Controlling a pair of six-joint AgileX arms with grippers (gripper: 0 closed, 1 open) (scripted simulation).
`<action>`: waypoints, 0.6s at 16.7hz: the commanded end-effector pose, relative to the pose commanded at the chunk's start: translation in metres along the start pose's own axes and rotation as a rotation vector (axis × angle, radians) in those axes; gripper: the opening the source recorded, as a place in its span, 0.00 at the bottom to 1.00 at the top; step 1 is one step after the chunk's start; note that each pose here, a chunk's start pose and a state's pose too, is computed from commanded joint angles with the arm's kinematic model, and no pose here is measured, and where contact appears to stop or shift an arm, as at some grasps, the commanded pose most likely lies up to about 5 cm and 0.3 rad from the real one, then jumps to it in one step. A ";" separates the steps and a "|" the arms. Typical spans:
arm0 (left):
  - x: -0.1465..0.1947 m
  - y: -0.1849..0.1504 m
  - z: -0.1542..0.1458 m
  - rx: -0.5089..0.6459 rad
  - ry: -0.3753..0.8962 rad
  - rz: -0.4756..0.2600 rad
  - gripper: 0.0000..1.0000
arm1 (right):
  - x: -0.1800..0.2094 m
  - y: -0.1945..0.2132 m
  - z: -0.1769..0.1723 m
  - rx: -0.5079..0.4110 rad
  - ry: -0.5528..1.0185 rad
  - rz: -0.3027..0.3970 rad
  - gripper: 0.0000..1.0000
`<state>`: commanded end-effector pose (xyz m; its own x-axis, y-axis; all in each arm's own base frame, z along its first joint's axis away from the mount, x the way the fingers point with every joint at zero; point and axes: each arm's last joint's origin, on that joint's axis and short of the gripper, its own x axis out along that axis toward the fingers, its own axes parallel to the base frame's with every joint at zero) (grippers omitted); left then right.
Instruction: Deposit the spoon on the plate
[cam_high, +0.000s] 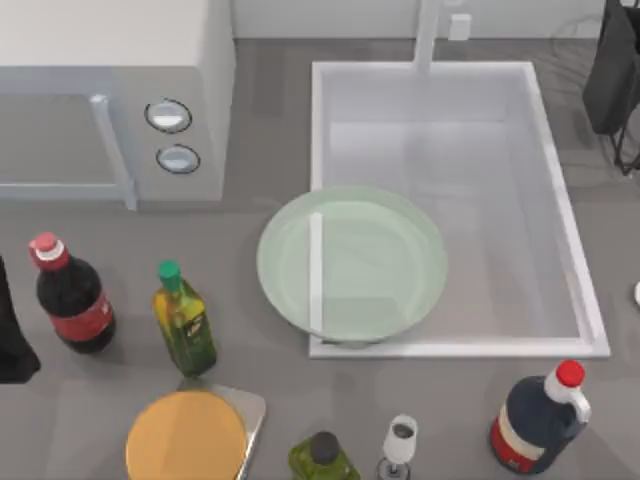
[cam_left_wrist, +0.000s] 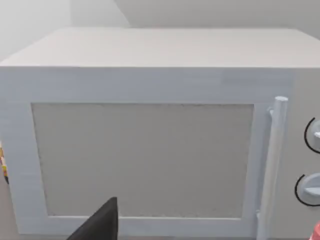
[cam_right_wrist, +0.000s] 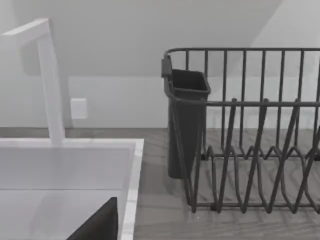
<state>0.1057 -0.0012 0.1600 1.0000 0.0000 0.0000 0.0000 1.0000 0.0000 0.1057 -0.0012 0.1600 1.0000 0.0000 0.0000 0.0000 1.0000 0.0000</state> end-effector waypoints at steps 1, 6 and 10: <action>0.000 0.000 0.000 0.000 0.000 0.000 1.00 | 0.000 0.000 0.000 0.000 0.000 0.000 1.00; 0.000 0.000 0.000 0.000 0.000 0.000 1.00 | 0.002 -0.002 0.014 -0.078 0.105 -0.016 1.00; 0.000 0.000 0.000 0.000 0.000 0.000 1.00 | 0.016 -0.007 0.039 -0.233 0.370 -0.018 1.00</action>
<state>0.1057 -0.0012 0.1600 1.0000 0.0000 0.0000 0.0000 1.0000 0.0000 0.1217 -0.0085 0.1994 0.9326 -0.0598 -0.3558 -0.0251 0.9730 -0.2293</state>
